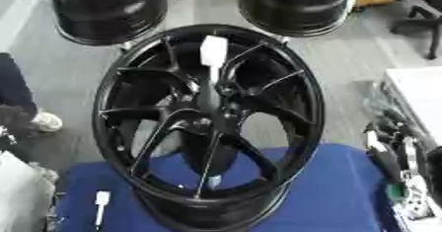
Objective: Pull the pin out of the wheel hub.
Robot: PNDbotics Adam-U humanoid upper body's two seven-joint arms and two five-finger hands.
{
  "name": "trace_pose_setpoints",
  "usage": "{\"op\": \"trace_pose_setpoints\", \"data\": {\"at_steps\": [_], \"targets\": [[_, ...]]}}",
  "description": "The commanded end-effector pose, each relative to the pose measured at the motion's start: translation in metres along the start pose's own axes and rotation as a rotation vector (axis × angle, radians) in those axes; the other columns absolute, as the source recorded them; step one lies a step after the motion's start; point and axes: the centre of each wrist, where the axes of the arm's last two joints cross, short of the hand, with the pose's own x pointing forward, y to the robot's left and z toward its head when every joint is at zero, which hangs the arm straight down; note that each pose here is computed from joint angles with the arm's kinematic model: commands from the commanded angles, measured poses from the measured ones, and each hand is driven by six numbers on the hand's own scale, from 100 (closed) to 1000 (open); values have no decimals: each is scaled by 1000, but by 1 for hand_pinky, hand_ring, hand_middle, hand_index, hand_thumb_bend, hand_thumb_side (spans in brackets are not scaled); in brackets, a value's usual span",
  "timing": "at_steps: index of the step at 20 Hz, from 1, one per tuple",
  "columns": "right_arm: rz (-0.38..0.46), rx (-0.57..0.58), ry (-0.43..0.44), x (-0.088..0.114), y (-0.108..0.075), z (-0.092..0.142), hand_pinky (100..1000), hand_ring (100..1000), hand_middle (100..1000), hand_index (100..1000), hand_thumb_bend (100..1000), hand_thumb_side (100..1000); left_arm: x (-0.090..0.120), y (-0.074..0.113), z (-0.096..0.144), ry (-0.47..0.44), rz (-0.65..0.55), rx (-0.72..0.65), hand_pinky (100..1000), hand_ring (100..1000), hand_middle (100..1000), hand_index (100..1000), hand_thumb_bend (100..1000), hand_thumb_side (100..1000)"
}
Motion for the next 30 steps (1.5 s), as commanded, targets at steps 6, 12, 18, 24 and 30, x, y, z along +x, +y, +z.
{"op": "trace_pose_setpoints", "data": {"at_steps": [6, 12, 18, 24, 30], "targets": [[74, 14, -181, 32, -53, -45, 749, 813, 959, 919, 100, 516, 9, 4, -1, -19, -32, -11, 641, 587, 608, 694, 544, 606], [202, 152, -459, 118, -119, -106, 763, 816, 941, 923, 100, 449, 9, 5, -1, -15, -39, -20, 641, 587, 608, 694, 543, 607], [326, 439, -628, 197, -137, -148, 785, 827, 937, 925, 100, 317, 9, 3, -2, -12, -44, -40, 641, 588, 608, 694, 542, 608], [383, 700, -655, 234, -110, -187, 797, 837, 944, 932, 100, 238, 10, 2, -4, -17, -48, -61, 642, 588, 609, 694, 542, 608], [390, 845, -622, 237, -58, -223, 798, 839, 947, 932, 100, 244, 9, 1, -4, -20, -48, -69, 642, 587, 609, 694, 542, 609]]}}
